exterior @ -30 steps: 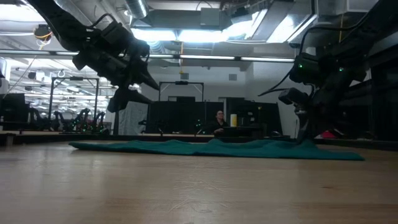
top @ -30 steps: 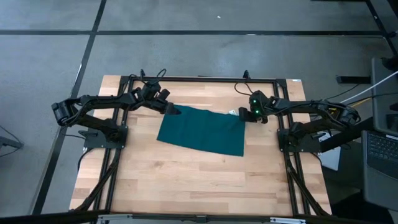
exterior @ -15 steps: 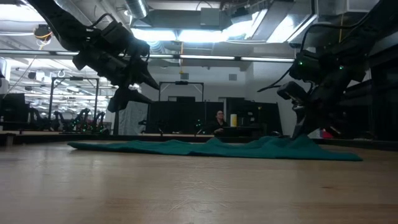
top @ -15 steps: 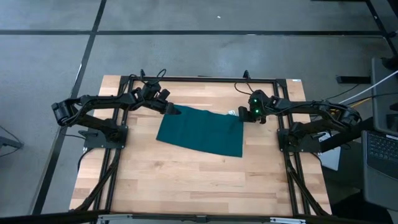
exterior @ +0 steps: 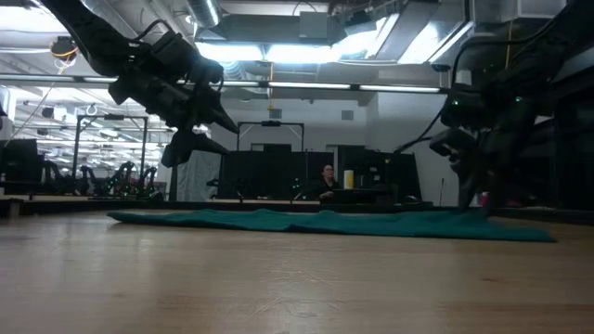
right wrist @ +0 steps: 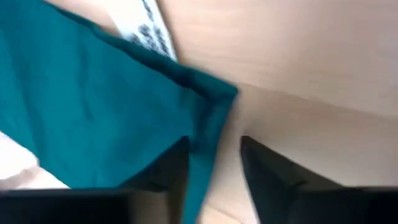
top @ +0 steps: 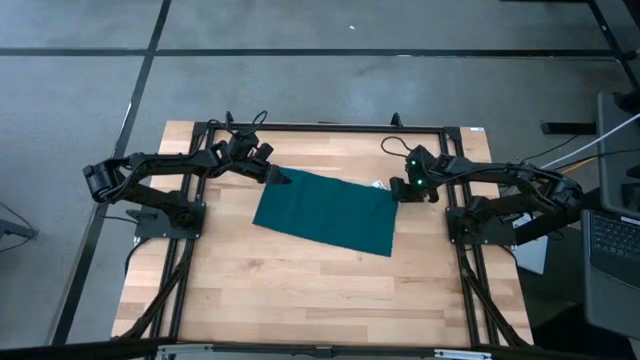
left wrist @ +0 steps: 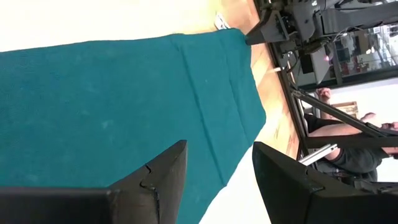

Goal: Fold microfiber towels
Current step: Fold the dark green napkin

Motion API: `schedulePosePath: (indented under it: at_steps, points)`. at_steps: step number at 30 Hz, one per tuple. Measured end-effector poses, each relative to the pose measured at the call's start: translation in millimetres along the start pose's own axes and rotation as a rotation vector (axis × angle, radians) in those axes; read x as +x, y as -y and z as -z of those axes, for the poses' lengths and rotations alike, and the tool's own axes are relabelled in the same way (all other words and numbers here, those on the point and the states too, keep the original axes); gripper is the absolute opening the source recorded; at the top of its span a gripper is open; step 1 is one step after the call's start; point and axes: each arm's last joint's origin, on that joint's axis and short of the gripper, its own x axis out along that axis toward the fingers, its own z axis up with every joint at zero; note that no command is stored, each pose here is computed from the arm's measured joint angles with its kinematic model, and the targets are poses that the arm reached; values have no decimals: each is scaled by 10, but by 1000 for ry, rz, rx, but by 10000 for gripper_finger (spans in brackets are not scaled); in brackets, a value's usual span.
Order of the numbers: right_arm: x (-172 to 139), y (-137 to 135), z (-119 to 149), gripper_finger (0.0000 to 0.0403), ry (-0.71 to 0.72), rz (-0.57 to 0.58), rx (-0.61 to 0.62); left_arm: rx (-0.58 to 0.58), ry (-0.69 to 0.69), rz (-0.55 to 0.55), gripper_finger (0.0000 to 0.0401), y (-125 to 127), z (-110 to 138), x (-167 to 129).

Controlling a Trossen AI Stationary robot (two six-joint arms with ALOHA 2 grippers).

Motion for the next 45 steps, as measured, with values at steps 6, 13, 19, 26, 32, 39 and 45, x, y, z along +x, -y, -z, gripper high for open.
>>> schedulePosePath:
  at_steps: [6, 13, 19, 26, 32, 39, 45]
  points:
    - [-8, -10, 9, 277, -32, -19, 8, 1, -4, 4, 180, 1, 1, 0]
    - [-41, -63, 174, 313, -172, -70, 75, 3, -31, 28, 180, 7, 10, 0]
    - [-114, -126, 374, 279, -168, -32, 97, 26, -35, 29, 180, 5, 12, -1]
    - [-38, -128, 499, 238, -168, 30, 109, 28, -40, 34, 180, 6, 13, -2]
    - [90, -61, 522, 222, -142, 3, 152, 38, -49, 32, 180, 0, 20, -2]
    - [192, -116, 470, 228, -100, -71, 180, 40, -101, 37, 180, -19, 56, -4]
    - [276, -168, 421, 234, -85, -107, 197, 44, -127, 33, 180, -33, 76, -6]
